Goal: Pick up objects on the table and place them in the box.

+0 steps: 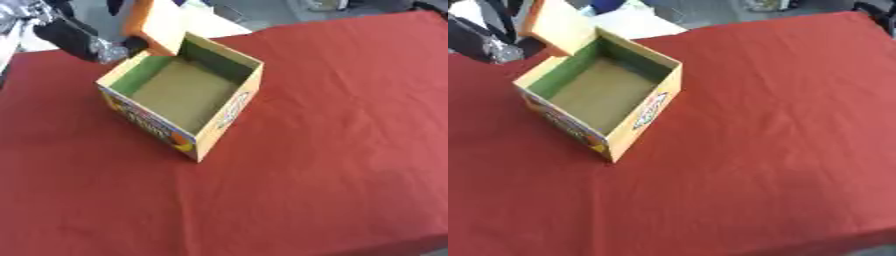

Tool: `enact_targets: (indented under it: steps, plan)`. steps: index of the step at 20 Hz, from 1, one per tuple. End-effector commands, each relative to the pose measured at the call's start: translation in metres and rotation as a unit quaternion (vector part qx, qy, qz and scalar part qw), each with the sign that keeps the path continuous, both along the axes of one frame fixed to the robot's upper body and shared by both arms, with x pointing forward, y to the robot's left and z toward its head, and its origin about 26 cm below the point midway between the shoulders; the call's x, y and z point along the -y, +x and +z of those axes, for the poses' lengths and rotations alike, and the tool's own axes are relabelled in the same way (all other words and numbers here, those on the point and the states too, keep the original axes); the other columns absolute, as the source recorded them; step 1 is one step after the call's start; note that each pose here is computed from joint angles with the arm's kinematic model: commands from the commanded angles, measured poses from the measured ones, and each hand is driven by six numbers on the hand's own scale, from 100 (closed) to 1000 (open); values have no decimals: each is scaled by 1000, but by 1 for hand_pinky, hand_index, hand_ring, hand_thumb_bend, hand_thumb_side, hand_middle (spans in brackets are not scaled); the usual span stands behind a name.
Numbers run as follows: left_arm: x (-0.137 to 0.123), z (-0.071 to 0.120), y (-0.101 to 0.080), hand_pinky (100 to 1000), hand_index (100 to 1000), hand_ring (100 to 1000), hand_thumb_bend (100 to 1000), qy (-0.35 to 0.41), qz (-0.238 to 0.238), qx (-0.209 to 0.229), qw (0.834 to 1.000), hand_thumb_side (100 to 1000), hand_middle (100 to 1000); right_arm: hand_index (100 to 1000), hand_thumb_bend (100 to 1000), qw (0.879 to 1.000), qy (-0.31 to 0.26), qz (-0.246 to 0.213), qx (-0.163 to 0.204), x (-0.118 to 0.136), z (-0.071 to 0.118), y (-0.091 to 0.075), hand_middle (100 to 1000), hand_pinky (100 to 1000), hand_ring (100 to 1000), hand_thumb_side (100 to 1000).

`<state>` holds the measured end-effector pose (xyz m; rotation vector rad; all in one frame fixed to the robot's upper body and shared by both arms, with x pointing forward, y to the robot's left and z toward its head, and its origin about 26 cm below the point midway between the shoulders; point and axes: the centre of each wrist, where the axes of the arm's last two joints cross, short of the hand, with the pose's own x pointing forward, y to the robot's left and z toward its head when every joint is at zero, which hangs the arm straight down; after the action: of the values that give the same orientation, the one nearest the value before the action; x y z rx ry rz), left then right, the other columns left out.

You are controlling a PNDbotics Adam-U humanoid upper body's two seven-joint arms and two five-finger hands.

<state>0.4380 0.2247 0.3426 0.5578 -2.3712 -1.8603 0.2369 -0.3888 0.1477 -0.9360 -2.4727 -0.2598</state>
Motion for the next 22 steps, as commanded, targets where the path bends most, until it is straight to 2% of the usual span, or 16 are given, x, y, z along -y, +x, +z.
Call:
enact_targets:
  steps: [1,6,11,18,22]
  plan:
    - [3,9,9,327,424,320,100,62,-18,41,997,139,303,687,100,1000,-7,14,13,-3,9,2,495,642,749,726]
    - [10,2,20,347,425,321,100,74,-3,69,995,115,308,687,100,1000,-4,25,18,-6,11,6,493,641,749,726]
    - [11,-13,27,354,427,326,100,90,8,84,992,140,310,686,100,999,-1,32,21,-8,12,8,492,640,750,726]
    - [17,-40,34,365,436,338,100,113,18,71,991,201,320,686,100,999,7,33,19,-10,11,8,491,640,750,727]
    - [21,-53,39,399,486,382,100,113,18,54,992,222,379,686,100,999,8,34,19,-10,11,8,491,640,750,727]
